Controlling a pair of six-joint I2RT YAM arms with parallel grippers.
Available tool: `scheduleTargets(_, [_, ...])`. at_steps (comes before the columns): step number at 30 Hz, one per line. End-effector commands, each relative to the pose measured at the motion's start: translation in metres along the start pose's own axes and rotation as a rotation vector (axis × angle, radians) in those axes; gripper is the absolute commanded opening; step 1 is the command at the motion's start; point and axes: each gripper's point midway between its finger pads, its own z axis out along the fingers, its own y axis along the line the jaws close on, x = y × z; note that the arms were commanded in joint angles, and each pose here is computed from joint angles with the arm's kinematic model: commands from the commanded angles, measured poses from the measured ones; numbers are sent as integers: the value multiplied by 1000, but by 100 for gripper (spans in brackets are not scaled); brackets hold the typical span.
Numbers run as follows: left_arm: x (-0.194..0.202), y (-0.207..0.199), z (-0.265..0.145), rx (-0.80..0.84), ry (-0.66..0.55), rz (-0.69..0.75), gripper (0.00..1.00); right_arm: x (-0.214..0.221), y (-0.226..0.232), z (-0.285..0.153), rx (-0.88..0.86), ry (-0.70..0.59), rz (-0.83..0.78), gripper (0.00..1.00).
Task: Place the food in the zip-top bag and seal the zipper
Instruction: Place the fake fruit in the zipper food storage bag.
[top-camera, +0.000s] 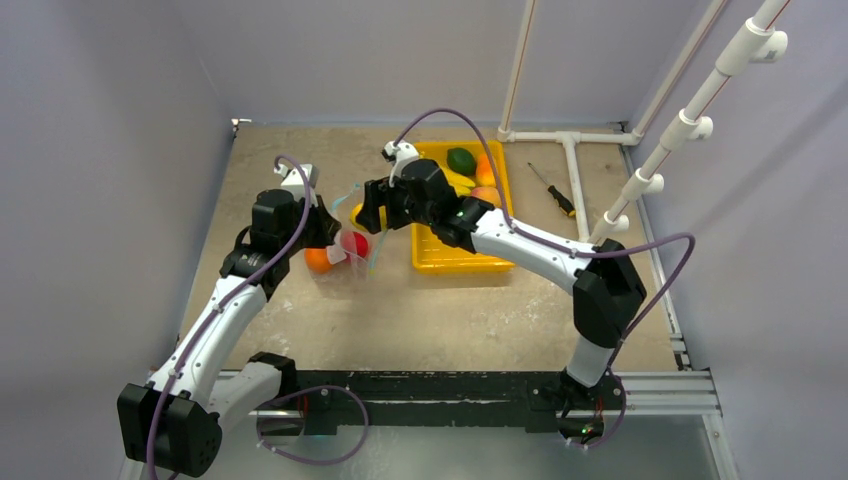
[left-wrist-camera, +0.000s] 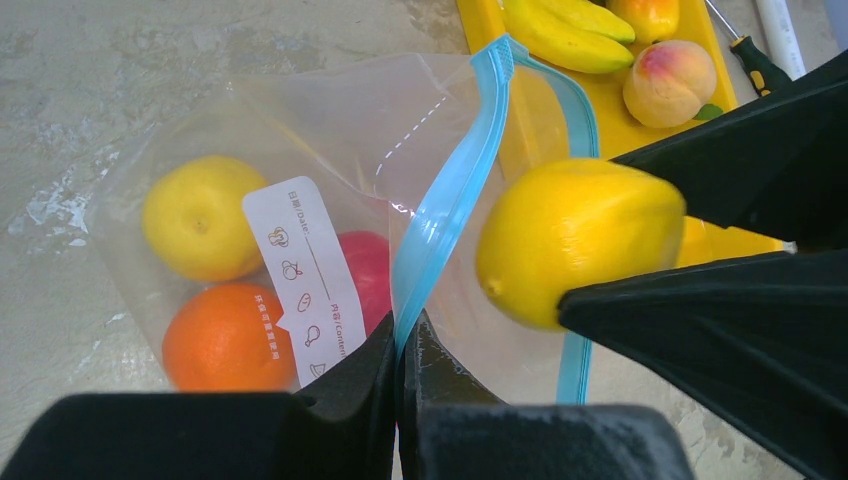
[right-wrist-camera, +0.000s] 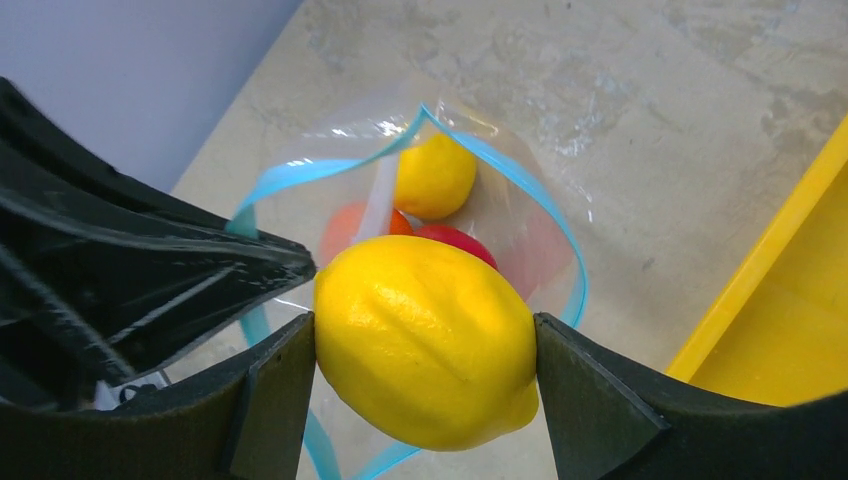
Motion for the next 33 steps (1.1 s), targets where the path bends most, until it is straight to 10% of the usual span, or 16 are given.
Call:
scheduleTargets(1, [-10,-6,-4,26,-37,23,0,-20,13,6,-19,-49,14,34])
scheduleTargets(12, [-8,-8,-3,39,-29,23,0,-15,-1,27,79,-31,100,79])
scheduleTargets(33, [-6,-8,-1,41,-17,22,0,-54,12,-18,53,-139,141,93])
